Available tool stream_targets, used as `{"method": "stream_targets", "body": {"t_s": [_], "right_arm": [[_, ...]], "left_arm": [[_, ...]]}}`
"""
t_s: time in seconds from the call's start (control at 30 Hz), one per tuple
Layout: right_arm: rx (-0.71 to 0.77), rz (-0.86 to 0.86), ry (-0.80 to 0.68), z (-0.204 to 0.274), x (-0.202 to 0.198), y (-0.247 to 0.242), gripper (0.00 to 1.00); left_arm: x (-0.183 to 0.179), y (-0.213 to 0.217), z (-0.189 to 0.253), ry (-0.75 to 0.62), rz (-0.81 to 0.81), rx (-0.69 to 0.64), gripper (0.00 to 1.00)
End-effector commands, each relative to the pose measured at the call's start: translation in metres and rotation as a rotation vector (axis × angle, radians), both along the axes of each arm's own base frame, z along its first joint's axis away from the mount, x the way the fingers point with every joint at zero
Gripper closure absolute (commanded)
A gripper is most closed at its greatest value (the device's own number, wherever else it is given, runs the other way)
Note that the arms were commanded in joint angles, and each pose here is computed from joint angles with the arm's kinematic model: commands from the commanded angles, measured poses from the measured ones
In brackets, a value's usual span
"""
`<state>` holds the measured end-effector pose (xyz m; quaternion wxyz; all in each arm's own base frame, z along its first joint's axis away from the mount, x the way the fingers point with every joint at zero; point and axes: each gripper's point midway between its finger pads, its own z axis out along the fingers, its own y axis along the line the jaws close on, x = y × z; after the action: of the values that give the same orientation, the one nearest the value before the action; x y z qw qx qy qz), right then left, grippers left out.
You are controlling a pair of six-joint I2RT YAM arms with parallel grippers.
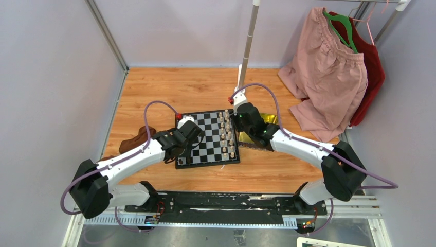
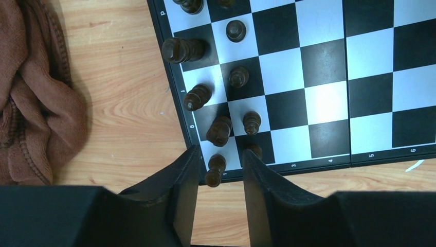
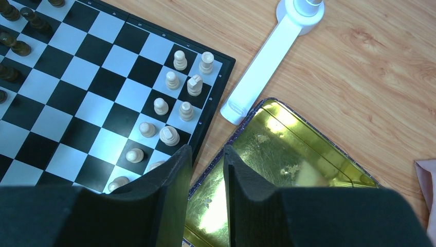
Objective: Set up the chess pieces on the board
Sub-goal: Adjust the chess piece on the chessboard.
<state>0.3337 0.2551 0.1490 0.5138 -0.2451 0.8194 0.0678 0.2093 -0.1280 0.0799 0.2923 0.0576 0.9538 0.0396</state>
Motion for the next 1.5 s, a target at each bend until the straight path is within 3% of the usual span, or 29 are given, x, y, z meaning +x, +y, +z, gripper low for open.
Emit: {"method": "stream_targets", "body": {"t_s": [0.0, 1.23, 1.47], "right_arm": [[0.017, -0.013, -0.019, 0.008, 0.008, 0.0, 0.66], [0.0, -0.019, -0.006, -0.001, 0.007, -0.003, 0.66], [-0.001, -0.02, -0.005, -0.002, 0.007, -0.003, 0.66]], "left_arm": [[0.009, -0.003, 0.004, -0.05, 0.02, -0.009, 0.6], [0.014, 0.005, -0.024, 0.008, 0.075, -0.032, 0.66], [0.015, 0.006, -0.025, 0.01, 0.077, -0.037, 0.74]]}}
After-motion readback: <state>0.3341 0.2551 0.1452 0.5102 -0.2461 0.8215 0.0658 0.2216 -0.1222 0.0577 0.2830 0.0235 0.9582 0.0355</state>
